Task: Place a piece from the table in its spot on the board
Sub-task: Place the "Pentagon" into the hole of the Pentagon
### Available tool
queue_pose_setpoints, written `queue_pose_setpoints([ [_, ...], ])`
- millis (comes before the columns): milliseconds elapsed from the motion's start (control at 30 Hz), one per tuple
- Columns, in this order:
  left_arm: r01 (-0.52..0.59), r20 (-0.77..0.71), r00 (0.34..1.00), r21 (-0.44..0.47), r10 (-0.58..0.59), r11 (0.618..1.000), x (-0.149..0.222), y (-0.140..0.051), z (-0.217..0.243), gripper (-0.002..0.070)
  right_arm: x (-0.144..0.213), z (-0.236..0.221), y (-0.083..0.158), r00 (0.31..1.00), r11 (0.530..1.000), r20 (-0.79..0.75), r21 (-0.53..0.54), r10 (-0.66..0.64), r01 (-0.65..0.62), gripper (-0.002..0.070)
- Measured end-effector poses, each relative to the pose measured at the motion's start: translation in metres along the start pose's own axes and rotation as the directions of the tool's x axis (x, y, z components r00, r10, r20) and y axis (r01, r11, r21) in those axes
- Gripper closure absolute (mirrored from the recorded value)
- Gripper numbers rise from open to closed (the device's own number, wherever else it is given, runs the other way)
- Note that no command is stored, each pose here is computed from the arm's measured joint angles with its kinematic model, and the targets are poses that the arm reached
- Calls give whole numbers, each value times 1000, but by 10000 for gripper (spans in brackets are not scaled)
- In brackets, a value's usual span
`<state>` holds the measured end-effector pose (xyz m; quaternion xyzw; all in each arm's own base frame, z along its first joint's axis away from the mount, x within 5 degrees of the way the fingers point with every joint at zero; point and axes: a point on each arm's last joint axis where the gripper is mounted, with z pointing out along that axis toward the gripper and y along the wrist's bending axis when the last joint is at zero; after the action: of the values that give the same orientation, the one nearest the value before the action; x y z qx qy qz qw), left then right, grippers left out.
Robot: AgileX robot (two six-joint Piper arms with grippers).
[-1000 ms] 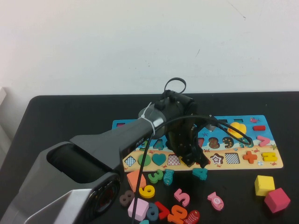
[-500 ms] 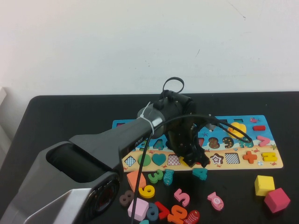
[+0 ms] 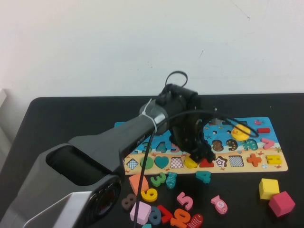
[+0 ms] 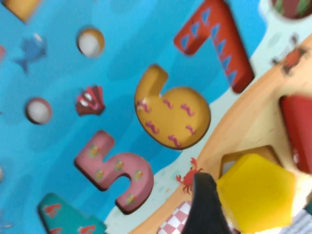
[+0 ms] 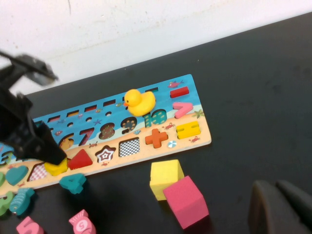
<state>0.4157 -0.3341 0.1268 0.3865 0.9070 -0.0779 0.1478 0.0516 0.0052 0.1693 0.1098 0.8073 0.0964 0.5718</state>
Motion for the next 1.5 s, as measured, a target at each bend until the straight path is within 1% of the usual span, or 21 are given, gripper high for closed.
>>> queue_pose_setpoints([
  [100, -11, 13, 1000, 0, 11, 1000, -8, 0, -16, 251, 0, 0, 0, 1000, 1000, 0, 0, 0, 0, 657],
  [167, -15, 10, 1000, 1, 15, 1000, -11, -1, -29, 284, 0, 0, 0, 1000, 1000, 0, 0, 0, 0, 657],
  [233, -18, -17, 1000, 3, 18, 1000, -10, -1, -33, 354, 0, 0, 0, 1000, 1000, 0, 0, 0, 0, 657],
  [300, -21, -50, 999, 3, 21, 1000, -7, -1, -34, 447, 0, 0, 0, 1000, 1000, 0, 0, 0, 0, 657],
  [333, -23, -69, 997, 1, 23, 1000, -6, -1, -34, 505, 0, 0, 0, 1000, 1000, 0, 0, 0, 0, 657],
  [367, -26, -90, 996, -2, 25, 1000, -4, -1, -33, 594, 0, 0, 0, 1000, 1000, 0, 0, 0, 0, 657],
  [400, -27, -98, 995, -4, 27, 1000, -3, 0, -33, 627, 0, 0, 0, 1000, 1000, 0, 0, 0, 0, 657],
  [467, -28, -100, 995, -4, 27, 1000, -3, 0, -33, 653, 0, 0, 0, 1000, 1000, 0, 0, 0, 0, 657],
  [700, -33, -98, 995, -16, 31, 999, -3, 1, -33, 674, 0, 0, 0, 1000, 1000, 0, 0, 0, 0, 657],
  [967, -33, -116, 993, -86, 23, 996, -1, 7, -33, 675, 0, 0, 0, 1000, 1000, 0, 0, 0, 0, 657],
  [1100, -23, -146, 989, -103, 8, 994, 2, 10, -33, 675, 0, 0, 0, 1000, 1000, 0, 0, 0, 0, 657],
  [1400, 54, -209, 975, -83, -70, 995, 15, 25, 0, 675, 0, 0, 0, 1000, 1000, 0, 0, 0, 0, 657],
  [1500, 61, -216, 974, -71, -75, 996, 17, 25, 6, 675, 0, 0, 0, 1000, 1000, 0, 0, 0, 0, 657],
])
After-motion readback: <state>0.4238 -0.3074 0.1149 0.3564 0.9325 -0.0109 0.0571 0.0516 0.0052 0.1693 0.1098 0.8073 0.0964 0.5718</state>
